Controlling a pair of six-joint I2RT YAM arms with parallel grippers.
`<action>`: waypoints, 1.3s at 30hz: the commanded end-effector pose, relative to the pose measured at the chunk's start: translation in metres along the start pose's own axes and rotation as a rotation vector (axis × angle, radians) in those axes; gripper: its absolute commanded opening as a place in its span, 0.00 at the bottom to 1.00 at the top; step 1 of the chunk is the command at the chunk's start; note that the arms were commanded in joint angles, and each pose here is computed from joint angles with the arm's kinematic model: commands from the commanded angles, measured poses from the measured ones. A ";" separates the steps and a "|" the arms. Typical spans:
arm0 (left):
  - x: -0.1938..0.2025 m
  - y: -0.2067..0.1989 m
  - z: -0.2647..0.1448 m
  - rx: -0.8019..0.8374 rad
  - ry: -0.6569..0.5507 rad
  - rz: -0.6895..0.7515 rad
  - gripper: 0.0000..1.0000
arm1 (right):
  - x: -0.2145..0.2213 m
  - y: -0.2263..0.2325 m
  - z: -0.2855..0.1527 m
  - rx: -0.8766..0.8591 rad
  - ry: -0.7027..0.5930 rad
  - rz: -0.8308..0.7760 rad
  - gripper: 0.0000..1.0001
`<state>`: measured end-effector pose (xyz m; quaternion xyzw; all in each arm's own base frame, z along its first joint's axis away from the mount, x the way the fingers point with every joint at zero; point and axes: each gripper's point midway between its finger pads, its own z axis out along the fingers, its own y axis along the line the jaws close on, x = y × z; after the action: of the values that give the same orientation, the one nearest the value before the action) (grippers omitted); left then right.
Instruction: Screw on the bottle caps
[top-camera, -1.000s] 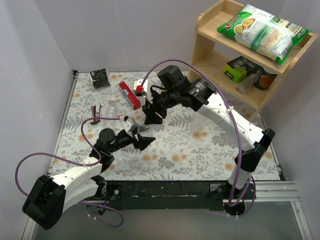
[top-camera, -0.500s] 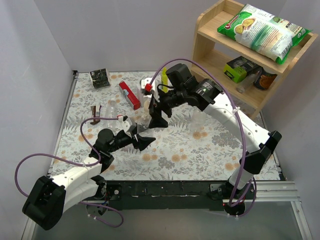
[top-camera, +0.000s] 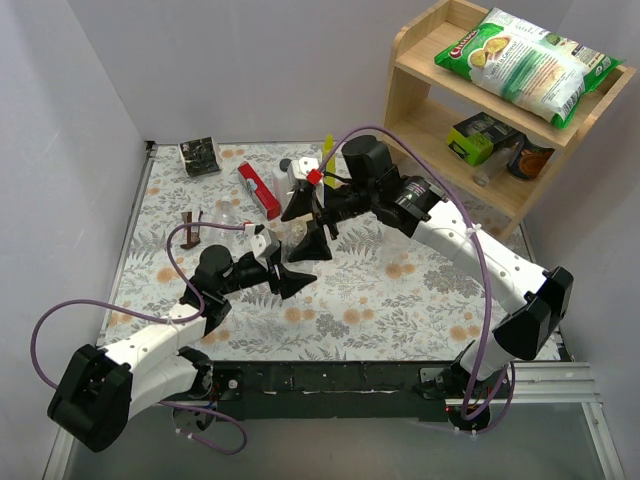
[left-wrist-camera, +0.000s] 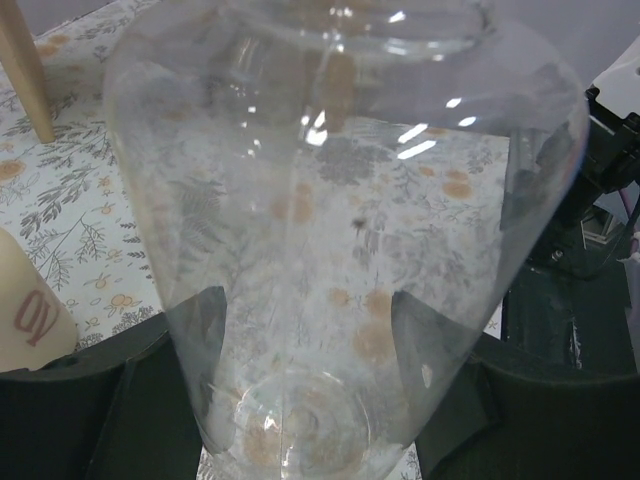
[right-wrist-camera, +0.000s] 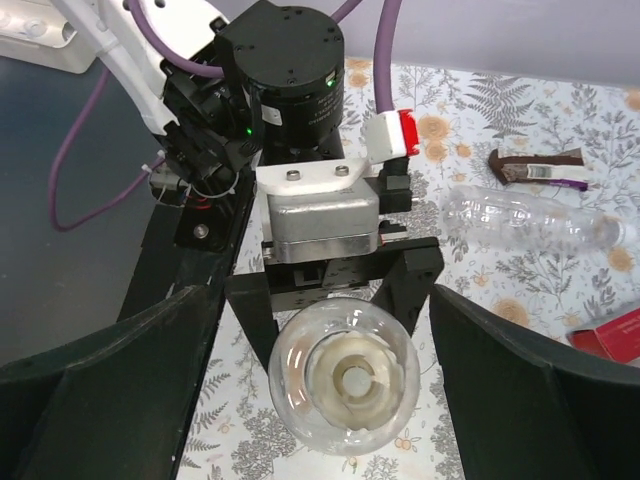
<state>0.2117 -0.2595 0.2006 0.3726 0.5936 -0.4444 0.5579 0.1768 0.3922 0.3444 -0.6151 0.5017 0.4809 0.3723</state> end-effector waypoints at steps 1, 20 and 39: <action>-0.023 0.001 0.006 0.016 -0.037 0.043 0.00 | -0.020 0.013 -0.006 -0.027 -0.070 -0.046 0.98; -0.029 0.019 0.002 -0.089 -0.077 -0.033 0.00 | 0.000 0.010 -0.014 0.054 0.009 -0.021 0.98; -0.032 0.038 -0.009 -0.183 -0.109 -0.028 0.00 | 0.015 0.015 -0.022 0.074 0.085 0.007 0.98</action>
<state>0.2307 -0.2499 0.2067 0.3235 0.6160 -0.4384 0.5689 0.1858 0.3799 0.3348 -0.6148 0.5257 0.4340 0.3966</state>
